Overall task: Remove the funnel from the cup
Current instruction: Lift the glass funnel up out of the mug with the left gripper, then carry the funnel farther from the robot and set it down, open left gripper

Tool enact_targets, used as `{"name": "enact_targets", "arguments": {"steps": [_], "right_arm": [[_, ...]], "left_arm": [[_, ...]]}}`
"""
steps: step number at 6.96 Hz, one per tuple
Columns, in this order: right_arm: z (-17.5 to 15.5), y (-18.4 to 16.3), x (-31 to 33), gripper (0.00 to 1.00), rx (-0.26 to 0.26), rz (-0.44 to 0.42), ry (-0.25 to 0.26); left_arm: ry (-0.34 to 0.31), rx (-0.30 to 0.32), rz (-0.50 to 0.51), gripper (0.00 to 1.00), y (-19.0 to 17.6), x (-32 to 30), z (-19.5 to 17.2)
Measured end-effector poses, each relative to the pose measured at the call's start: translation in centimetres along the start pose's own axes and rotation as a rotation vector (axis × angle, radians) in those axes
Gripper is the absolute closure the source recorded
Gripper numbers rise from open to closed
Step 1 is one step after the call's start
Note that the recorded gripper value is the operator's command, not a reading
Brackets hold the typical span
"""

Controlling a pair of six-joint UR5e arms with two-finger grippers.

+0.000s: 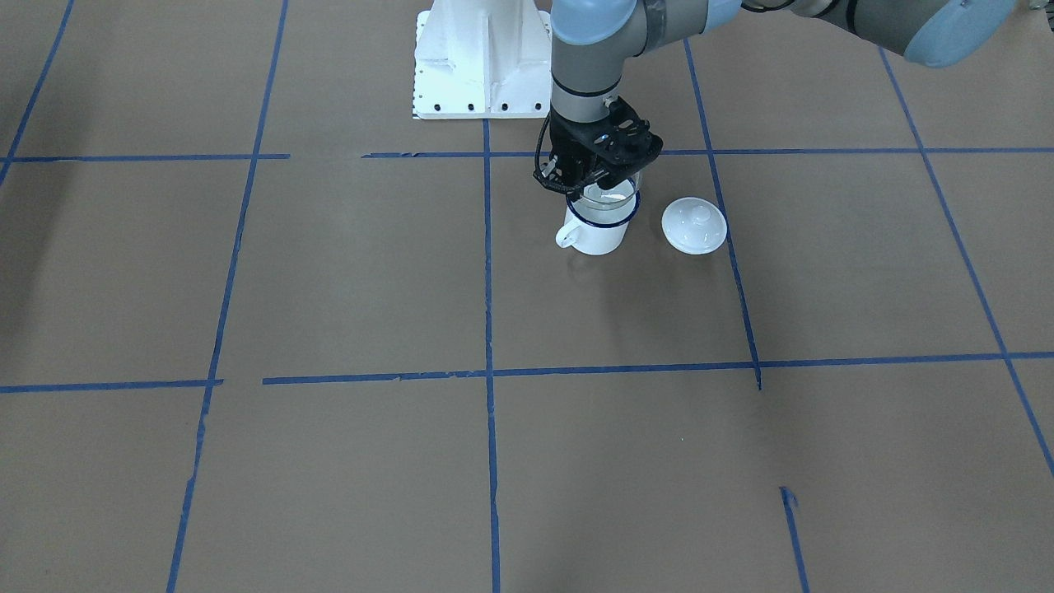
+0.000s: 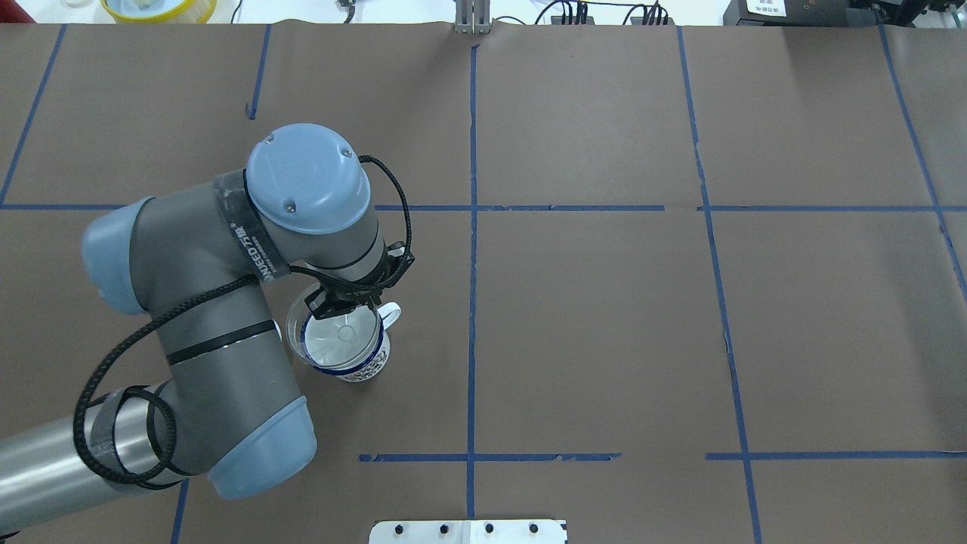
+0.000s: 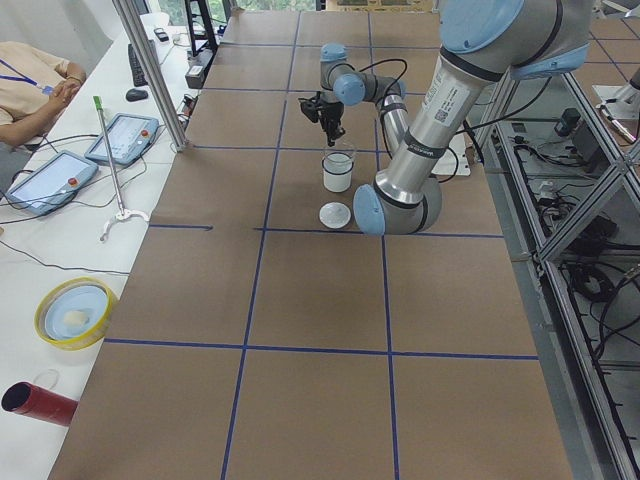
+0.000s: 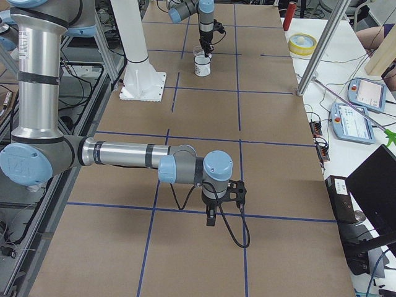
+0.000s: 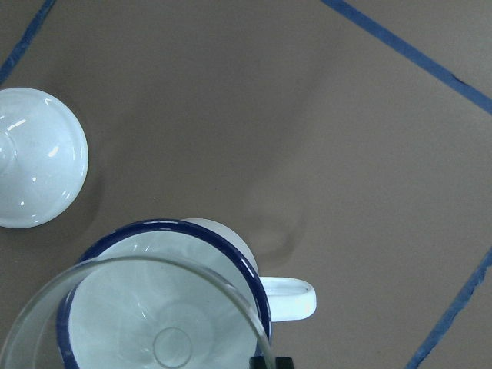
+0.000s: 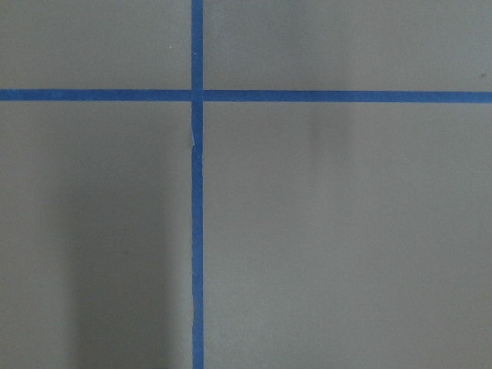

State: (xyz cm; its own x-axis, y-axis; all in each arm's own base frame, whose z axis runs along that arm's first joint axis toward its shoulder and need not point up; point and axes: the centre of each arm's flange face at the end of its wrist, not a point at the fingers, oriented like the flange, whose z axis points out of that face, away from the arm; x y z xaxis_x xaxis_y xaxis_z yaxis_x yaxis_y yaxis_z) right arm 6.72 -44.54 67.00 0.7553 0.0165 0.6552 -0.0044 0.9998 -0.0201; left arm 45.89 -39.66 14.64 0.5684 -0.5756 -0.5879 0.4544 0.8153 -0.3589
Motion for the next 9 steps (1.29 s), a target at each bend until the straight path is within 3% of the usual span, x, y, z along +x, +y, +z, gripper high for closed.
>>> {"name": "enact_targets", "arguments": {"steps": [2,4,6,9], "right_arm": [[0.0,0.0,0.0,0.0,0.0,0.0,0.0],[0.0,0.0,0.0,0.0,0.0,0.0,0.0],[0.0,0.0,0.0,0.0,0.0,0.0,0.0],[0.0,0.0,0.0,0.0,0.0,0.0,0.0]], "left_arm": [[0.044,0.069,-0.035,1.0,-2.4,0.9,-4.7],[0.116,0.167,-0.036,1.0,-6.0,2.1,-6.8],[0.237,0.213,-0.061,1.0,-11.5,5.2,-4.6],[0.514,0.303,-0.11,1.0,-19.8,4.6,-0.4]]}}
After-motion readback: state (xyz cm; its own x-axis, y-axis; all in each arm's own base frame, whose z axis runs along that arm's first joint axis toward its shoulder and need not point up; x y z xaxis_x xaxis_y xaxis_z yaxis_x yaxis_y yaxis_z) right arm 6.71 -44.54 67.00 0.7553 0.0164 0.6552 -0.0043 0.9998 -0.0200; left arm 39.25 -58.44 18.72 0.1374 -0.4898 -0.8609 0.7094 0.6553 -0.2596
